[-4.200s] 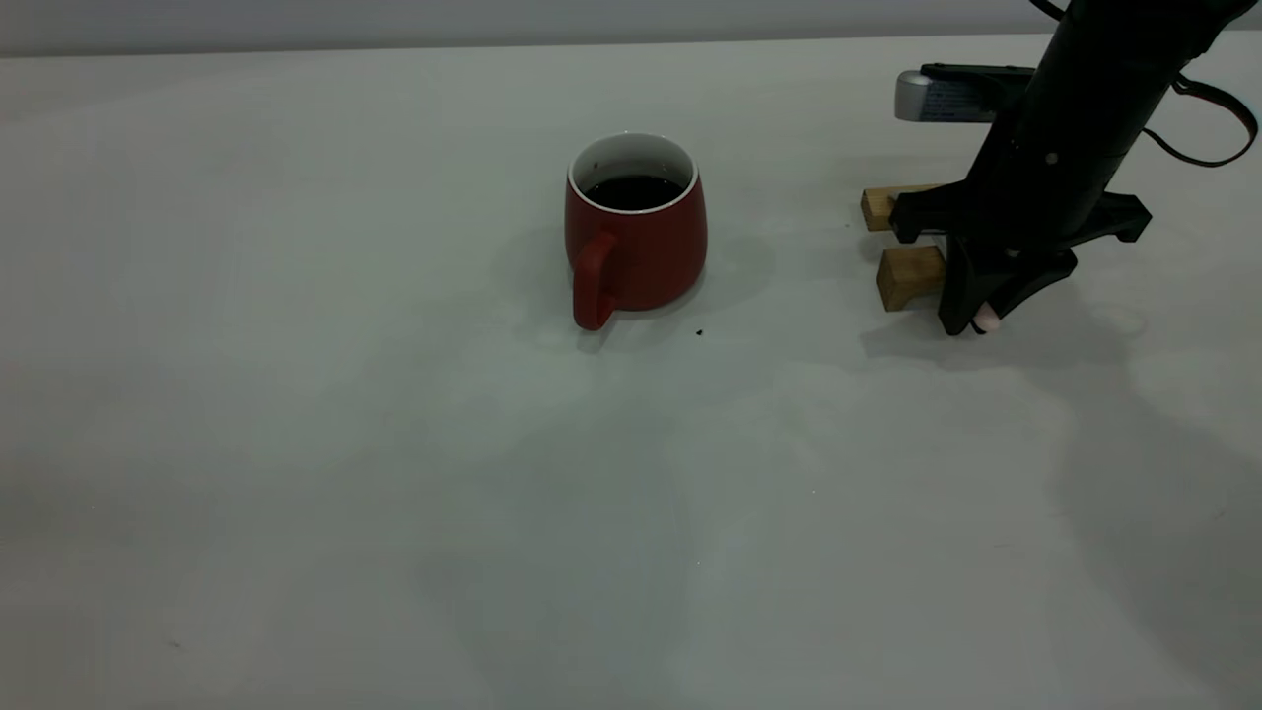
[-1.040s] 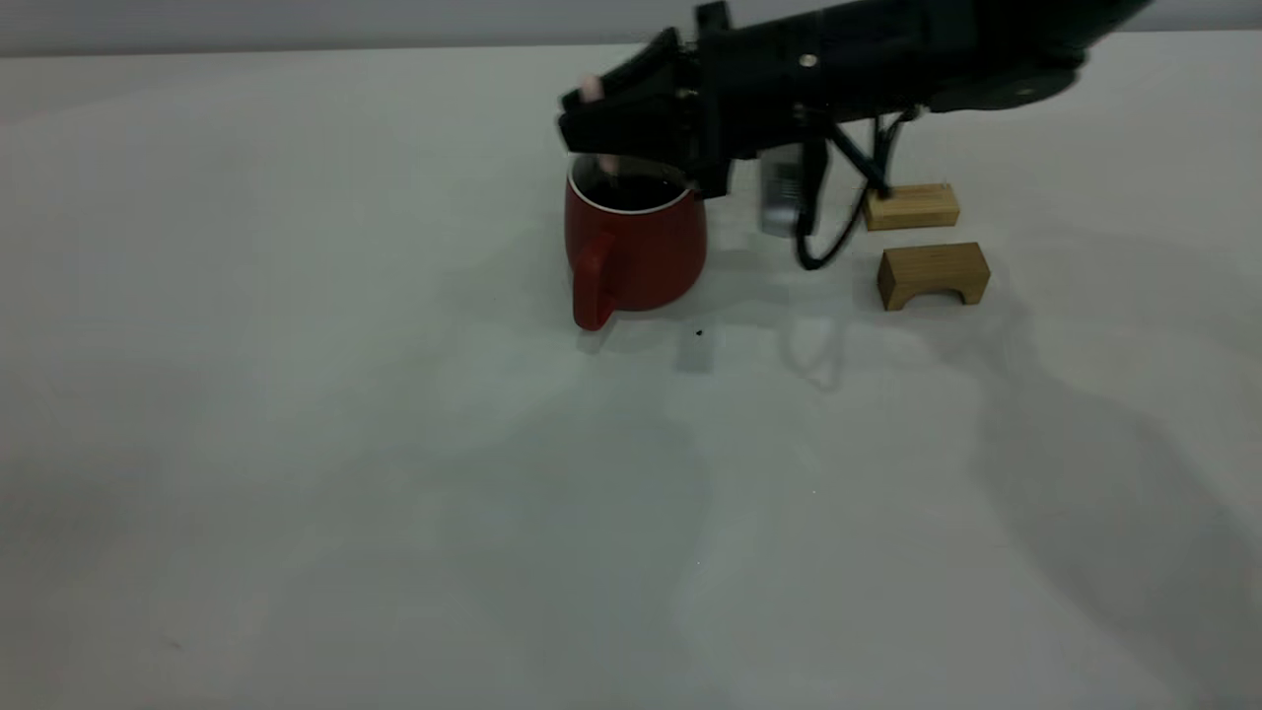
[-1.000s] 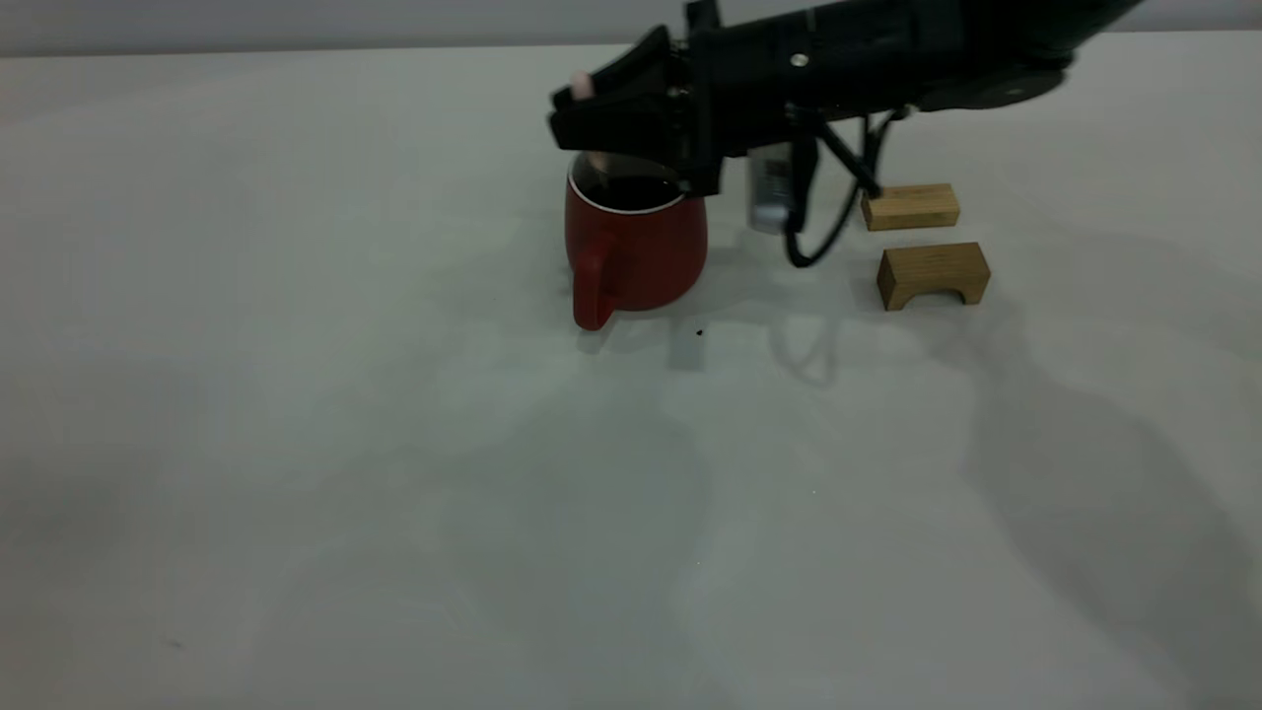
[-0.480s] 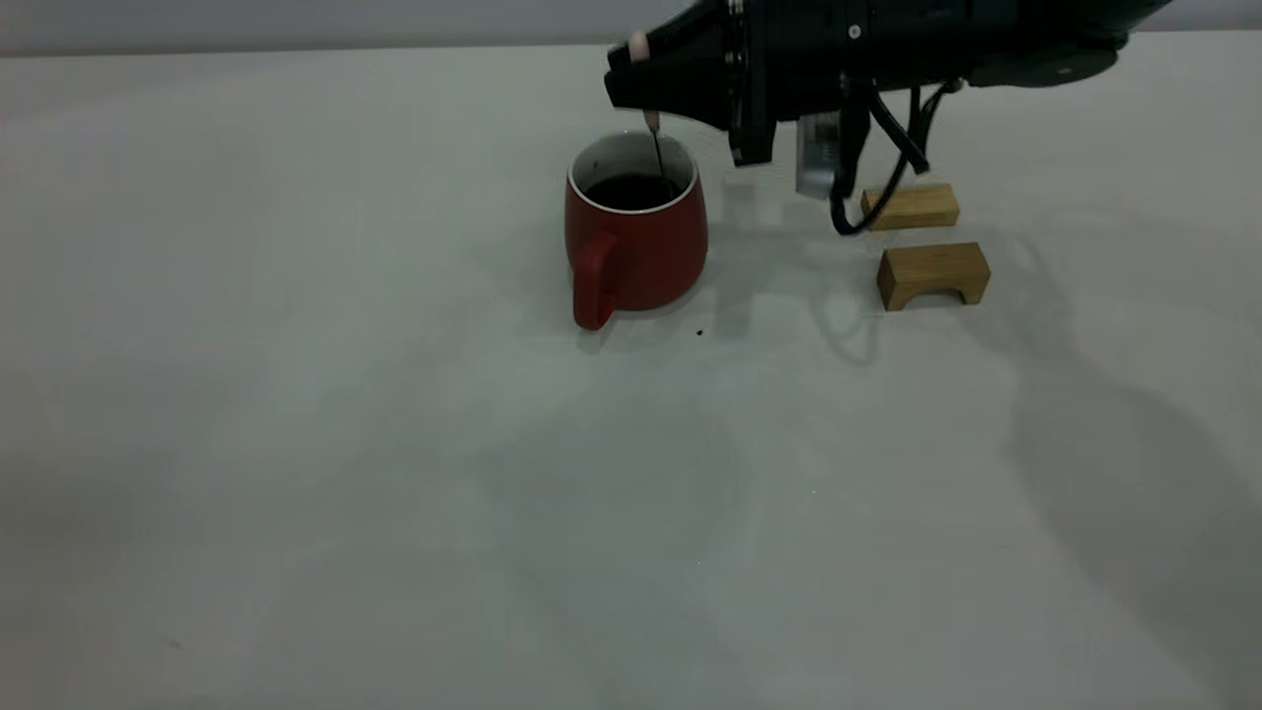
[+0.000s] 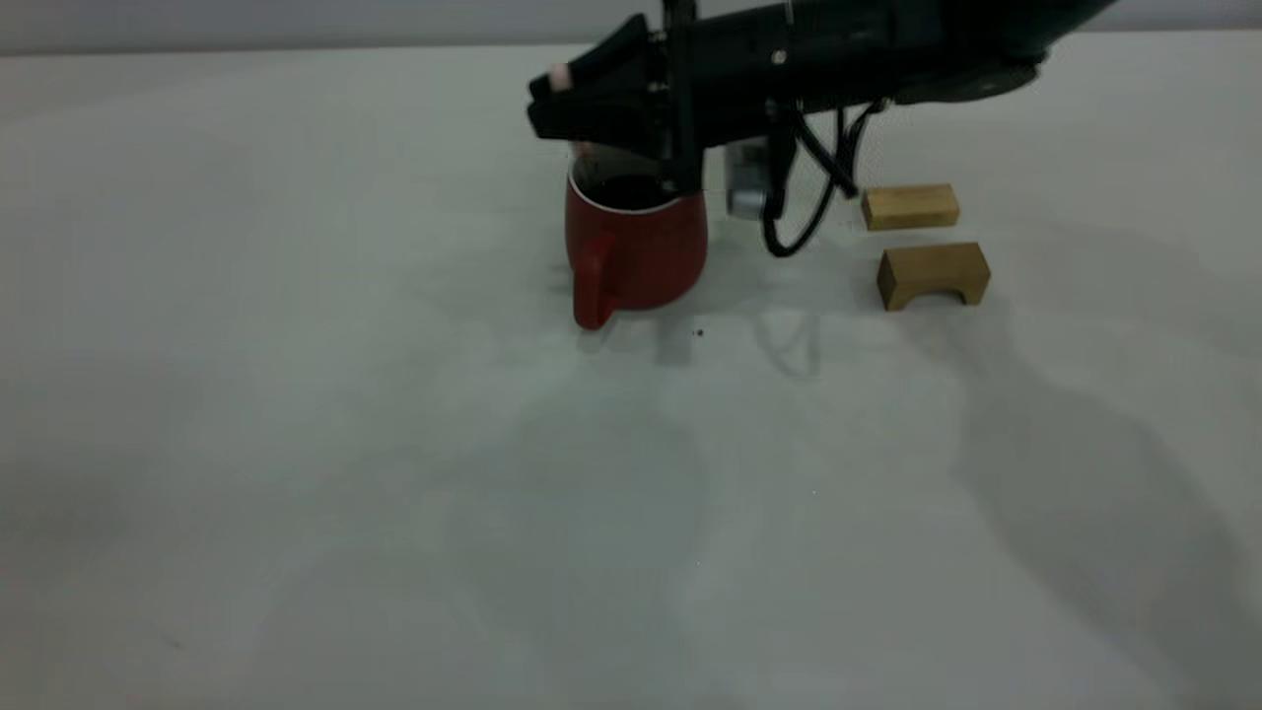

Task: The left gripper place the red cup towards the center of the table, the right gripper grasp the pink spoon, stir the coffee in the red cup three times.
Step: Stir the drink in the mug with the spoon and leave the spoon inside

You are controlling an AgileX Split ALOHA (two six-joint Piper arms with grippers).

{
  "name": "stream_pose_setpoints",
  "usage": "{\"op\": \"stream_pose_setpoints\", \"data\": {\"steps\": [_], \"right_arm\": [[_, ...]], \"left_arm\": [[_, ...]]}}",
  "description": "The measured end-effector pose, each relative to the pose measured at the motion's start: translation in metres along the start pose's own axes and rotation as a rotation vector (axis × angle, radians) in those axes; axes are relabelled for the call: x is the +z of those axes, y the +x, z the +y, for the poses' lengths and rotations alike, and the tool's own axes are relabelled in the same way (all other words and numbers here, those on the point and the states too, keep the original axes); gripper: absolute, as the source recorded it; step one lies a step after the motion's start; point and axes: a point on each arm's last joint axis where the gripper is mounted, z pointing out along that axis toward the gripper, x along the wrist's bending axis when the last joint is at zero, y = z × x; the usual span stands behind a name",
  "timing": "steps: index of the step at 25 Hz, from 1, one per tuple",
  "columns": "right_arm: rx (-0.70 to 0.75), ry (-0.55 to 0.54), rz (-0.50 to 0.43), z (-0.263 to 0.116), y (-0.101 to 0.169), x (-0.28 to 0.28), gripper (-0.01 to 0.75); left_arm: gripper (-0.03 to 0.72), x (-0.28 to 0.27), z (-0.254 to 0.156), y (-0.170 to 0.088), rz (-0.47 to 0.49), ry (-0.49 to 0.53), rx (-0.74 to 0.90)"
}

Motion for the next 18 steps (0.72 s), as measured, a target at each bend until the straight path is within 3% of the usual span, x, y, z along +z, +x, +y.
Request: {"op": "stream_pose_setpoints", "data": {"steps": [9,18], "right_arm": [[0.064,-0.021,0.070,0.021,0.010,-0.040,0.126],[0.096,-0.008,0.058,0.023,0.002,-0.041,0.126]], "left_arm": [[0.436,0.000,0.000,0.000,0.000,0.000,-0.001],[0.436,0.000,0.000,0.000,0.000,0.000,-0.003]]}}
